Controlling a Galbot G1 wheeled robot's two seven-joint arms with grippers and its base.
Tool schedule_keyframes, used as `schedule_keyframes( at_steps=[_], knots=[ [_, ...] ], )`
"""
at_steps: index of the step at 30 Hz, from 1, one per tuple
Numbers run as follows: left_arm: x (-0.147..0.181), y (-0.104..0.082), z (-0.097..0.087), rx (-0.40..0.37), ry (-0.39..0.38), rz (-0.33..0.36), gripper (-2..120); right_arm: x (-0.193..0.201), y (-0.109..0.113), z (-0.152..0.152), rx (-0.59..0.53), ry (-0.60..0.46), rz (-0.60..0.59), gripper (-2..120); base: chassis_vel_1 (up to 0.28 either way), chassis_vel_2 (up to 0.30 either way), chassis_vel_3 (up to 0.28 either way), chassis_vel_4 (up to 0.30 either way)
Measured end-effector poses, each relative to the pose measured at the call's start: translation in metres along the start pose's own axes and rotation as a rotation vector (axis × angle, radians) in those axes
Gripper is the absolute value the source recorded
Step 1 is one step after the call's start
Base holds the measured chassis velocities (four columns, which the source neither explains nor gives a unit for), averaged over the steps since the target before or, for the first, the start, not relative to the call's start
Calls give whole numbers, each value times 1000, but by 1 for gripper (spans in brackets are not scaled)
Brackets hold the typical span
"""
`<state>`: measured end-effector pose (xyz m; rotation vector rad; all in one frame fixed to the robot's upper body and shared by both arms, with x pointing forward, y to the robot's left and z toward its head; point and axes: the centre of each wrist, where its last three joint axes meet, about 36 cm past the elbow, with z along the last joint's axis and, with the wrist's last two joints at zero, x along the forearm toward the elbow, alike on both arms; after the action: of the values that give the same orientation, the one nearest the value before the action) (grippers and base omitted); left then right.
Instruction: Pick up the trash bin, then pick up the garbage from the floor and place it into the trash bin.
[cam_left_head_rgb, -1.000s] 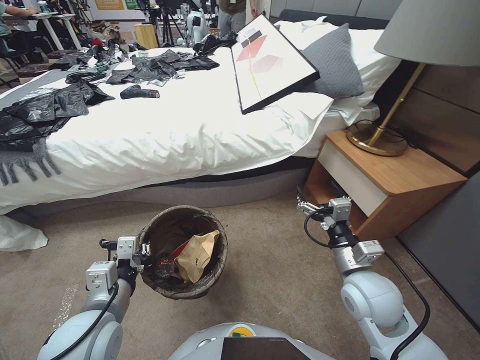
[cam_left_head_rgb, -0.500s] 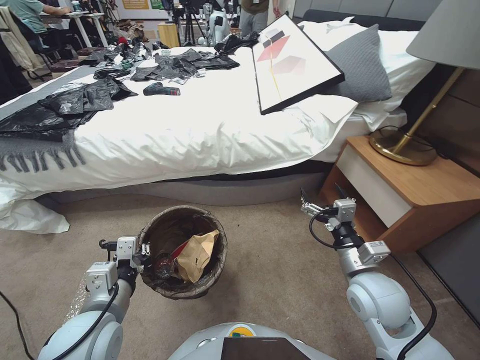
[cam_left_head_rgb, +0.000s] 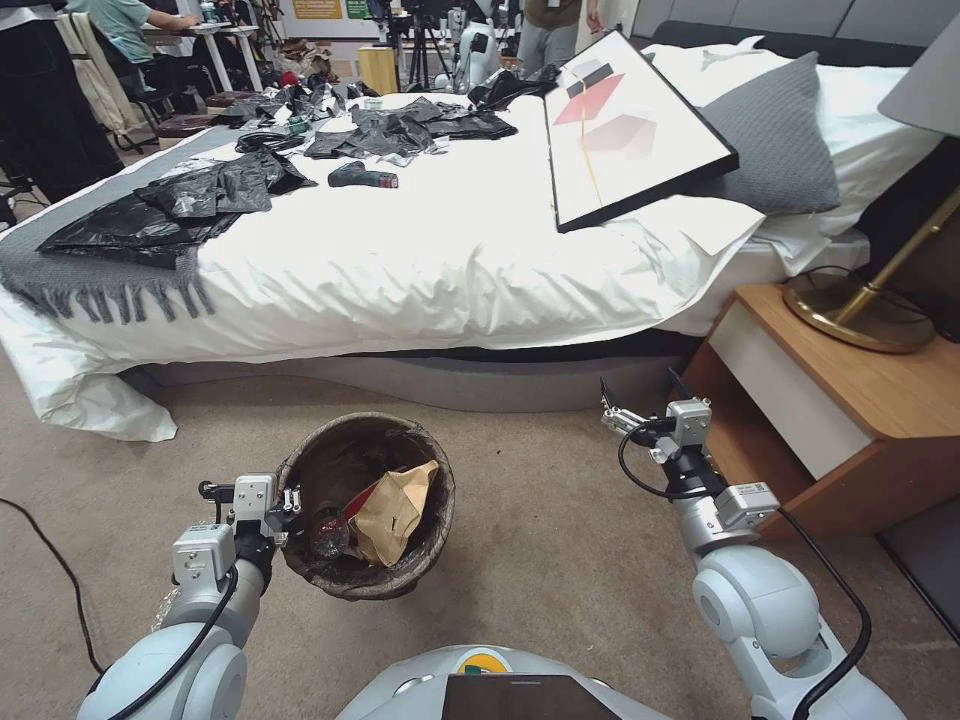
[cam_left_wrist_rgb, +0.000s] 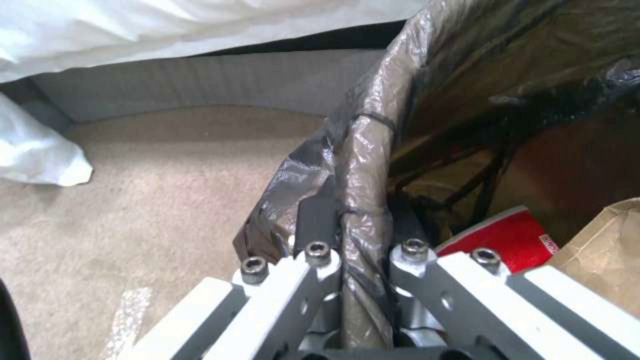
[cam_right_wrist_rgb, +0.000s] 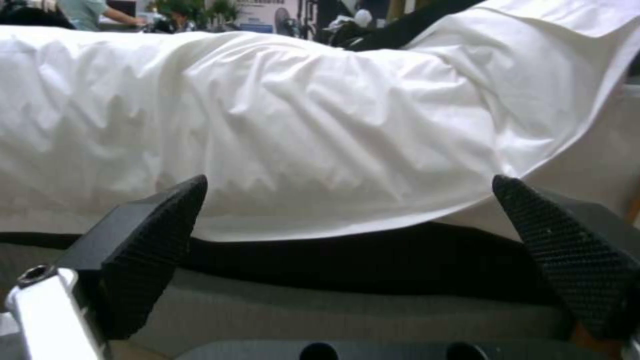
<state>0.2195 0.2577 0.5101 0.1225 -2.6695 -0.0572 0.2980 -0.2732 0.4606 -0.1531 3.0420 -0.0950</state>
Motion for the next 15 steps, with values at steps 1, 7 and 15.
schedule_keyframes(
  at_steps=[1,7,15],
  knots=[
    [0,0,0,0,0,0,2,0,0,0,0,0,0,100,0,0,0,0],
    [0,0,0,-1,-1,-2,2,-1,0,2,1,2,-1,100,45,33,34,36],
    [0,0,-1,0,-4,-2,2,-2,-1,4,2,5,2,100,50,47,43,47]
  ],
)
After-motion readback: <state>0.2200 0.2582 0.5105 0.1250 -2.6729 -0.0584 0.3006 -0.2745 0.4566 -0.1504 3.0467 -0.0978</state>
